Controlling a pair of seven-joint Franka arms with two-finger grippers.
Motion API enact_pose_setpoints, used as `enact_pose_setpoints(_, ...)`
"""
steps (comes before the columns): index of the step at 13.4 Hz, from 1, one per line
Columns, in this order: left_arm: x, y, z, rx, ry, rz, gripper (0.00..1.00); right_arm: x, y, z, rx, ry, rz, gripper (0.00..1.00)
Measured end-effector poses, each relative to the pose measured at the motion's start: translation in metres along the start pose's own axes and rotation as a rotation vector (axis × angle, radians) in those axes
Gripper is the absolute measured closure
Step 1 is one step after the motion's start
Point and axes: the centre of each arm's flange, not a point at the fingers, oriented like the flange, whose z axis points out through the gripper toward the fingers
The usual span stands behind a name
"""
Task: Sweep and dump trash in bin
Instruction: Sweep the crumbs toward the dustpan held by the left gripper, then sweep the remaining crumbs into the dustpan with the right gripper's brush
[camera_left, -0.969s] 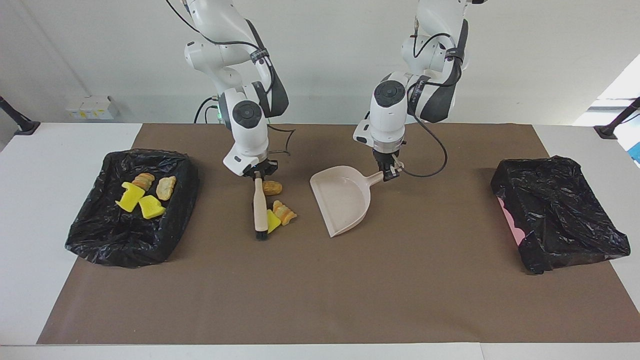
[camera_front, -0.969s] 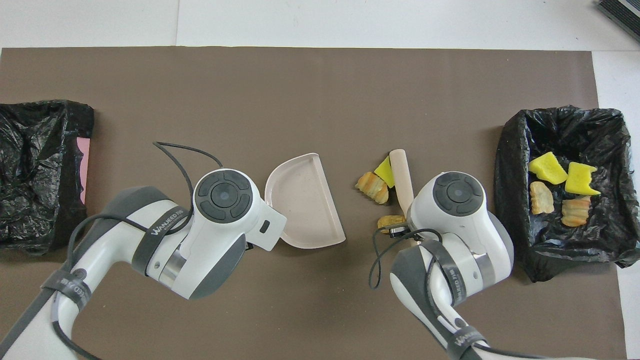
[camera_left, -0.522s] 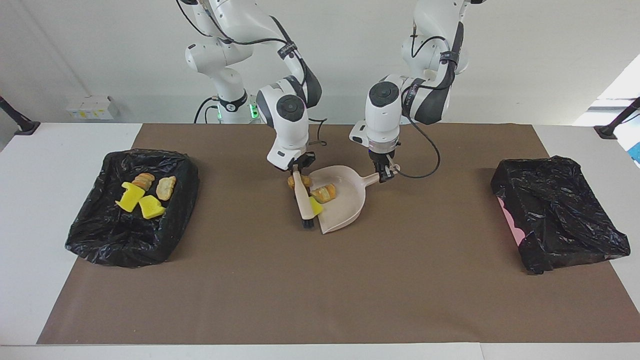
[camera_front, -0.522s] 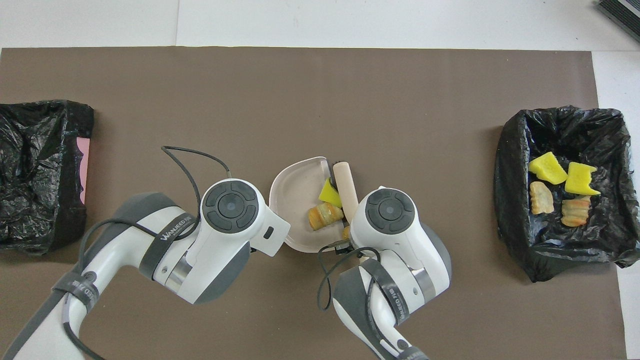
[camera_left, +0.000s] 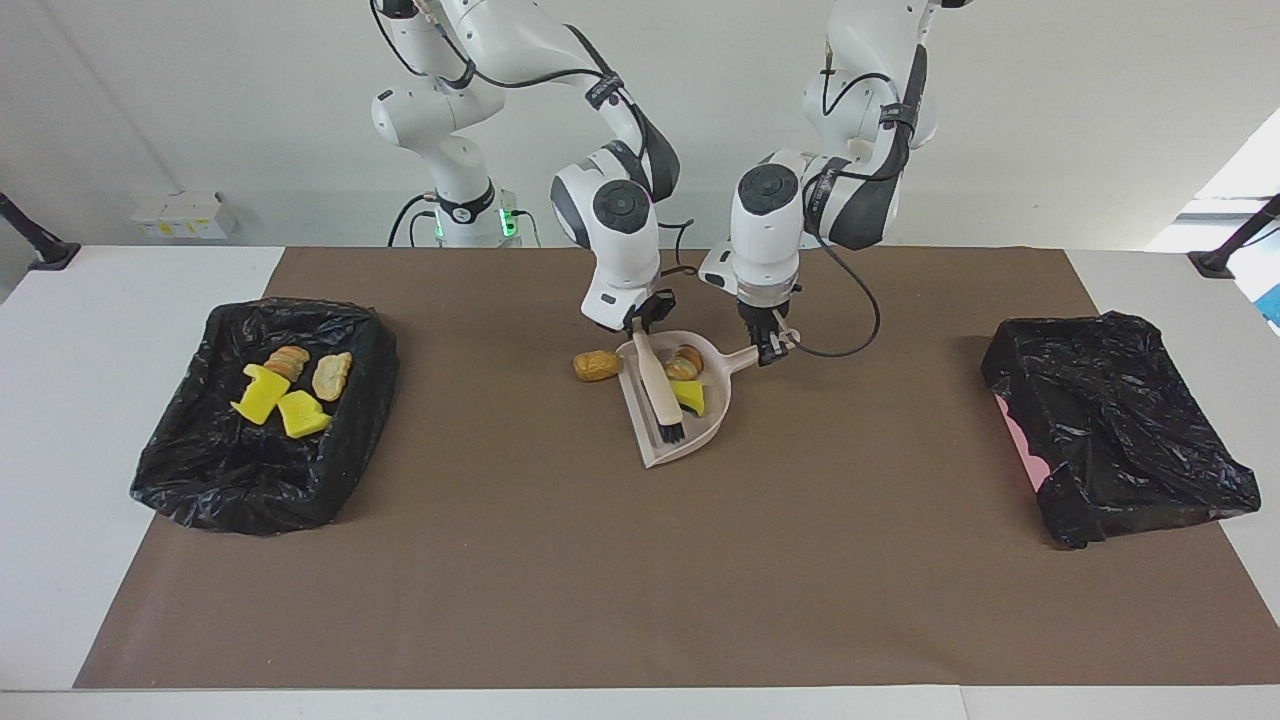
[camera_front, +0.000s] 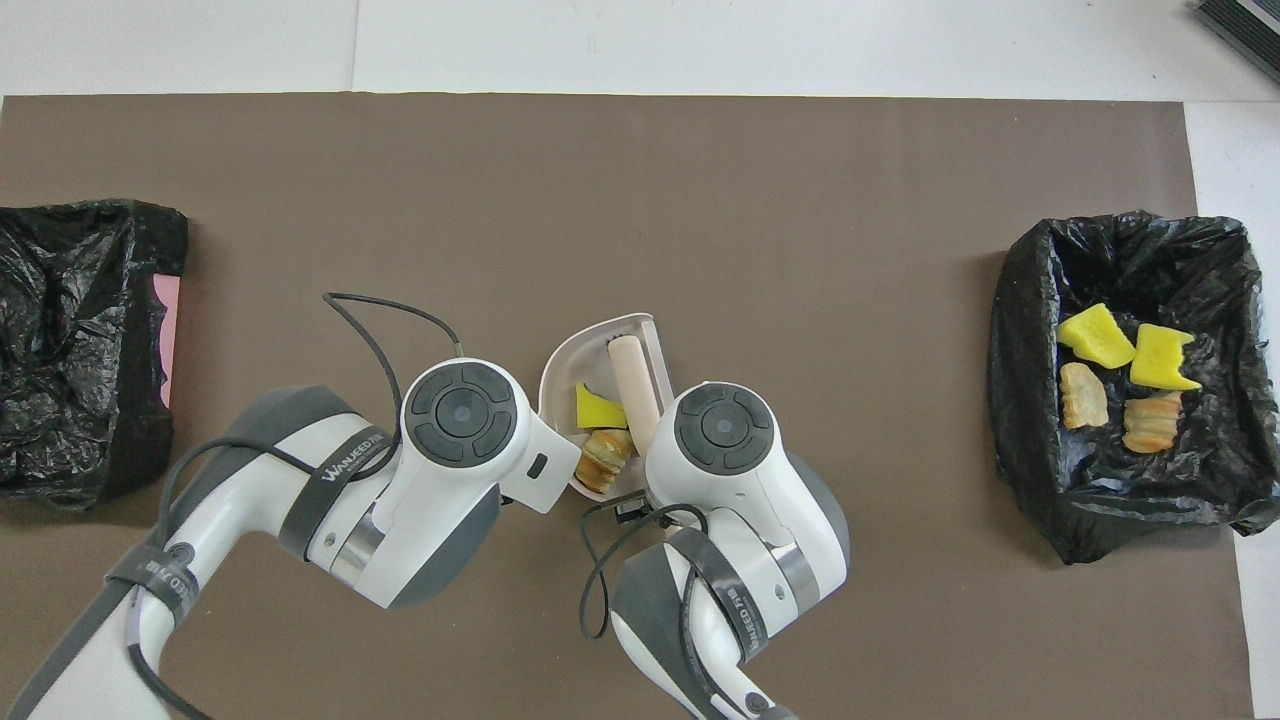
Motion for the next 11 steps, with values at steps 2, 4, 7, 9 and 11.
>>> enact_pose_setpoints(2,0.000,0.000,0.000,0.002,0.002,0.033,0.69,-0.001,0.009,-0.011,-0.006,-0.038,0.015,0.74)
enact_pose_setpoints(4,0.000,-0.002,-0.001,0.018,-0.008,0.091,0.69,-0.002,0.039,-0.032,-0.004,-0.075,0.064,0.74)
enact_pose_setpoints(7,-0.001,-0.002,0.000,0.043,-0.034,0.146,0.69,-0.009,0.096,-0.062,-0.023,-0.089,0.140,0.74)
enact_pose_setpoints(9,-0.003,0.001,0.004,0.042,-0.047,0.159,0.69,-0.023,0.127,-0.069,-0.033,-0.087,0.180,0.74)
enact_pose_setpoints(11,-0.006,0.007,0.010,0.036,-0.060,0.167,0.69,-0.044,0.143,-0.062,-0.041,-0.105,0.201,0.74)
